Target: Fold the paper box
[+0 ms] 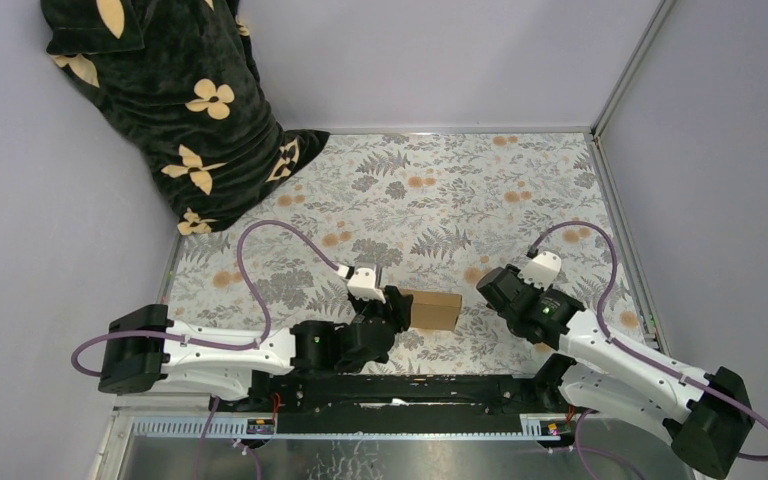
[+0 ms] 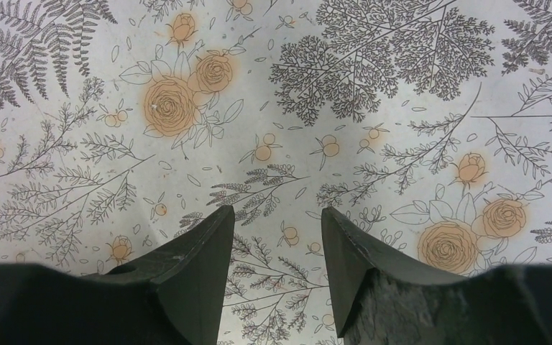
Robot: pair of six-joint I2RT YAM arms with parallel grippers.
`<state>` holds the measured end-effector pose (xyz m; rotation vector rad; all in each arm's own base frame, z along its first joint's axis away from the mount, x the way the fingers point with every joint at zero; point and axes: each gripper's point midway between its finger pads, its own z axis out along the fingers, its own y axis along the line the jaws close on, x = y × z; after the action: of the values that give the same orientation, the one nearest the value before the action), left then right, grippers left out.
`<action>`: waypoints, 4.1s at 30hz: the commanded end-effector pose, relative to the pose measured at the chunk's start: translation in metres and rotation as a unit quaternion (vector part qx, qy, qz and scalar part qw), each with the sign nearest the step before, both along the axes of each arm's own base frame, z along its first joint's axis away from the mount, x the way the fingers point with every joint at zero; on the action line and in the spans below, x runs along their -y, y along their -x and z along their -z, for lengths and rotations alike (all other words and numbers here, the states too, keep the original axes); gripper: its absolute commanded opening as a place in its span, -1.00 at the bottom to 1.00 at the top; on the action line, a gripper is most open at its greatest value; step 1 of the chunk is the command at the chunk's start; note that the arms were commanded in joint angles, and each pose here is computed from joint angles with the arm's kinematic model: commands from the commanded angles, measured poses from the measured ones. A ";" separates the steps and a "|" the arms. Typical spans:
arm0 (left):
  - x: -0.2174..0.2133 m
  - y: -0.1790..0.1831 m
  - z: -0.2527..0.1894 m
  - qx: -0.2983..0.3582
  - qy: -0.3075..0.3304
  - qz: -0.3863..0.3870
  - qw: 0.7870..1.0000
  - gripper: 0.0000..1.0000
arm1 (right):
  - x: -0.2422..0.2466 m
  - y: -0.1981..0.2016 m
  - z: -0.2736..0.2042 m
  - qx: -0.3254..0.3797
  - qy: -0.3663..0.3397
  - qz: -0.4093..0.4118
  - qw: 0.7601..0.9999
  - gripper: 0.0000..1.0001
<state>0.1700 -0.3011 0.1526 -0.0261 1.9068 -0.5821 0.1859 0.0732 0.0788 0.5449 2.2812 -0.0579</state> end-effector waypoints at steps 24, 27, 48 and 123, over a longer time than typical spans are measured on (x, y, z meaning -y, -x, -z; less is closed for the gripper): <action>-0.091 -0.009 -0.066 0.029 -0.127 -0.065 0.989 -0.03 | -0.036 0.014 0.008 -0.047 -0.077 -0.070 0.993 0.08; -0.118 0.001 -0.049 -0.010 -0.095 -0.077 0.992 -0.56 | -0.035 0.020 0.019 -0.051 -0.088 -0.066 0.993 0.07; -0.120 -0.026 0.066 -0.109 -0.071 -0.063 0.989 -0.57 | -0.077 0.003 0.008 -0.054 -0.082 -0.111 0.989 0.08; -0.062 -0.040 0.070 -0.045 -0.032 0.048 0.997 -0.77 | -0.159 -0.034 -0.024 0.027 -0.062 -0.243 0.968 0.11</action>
<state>0.2230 -0.1930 0.0529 0.0706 2.0931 -0.3380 0.2262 0.1804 0.0799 0.0377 2.3588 0.0629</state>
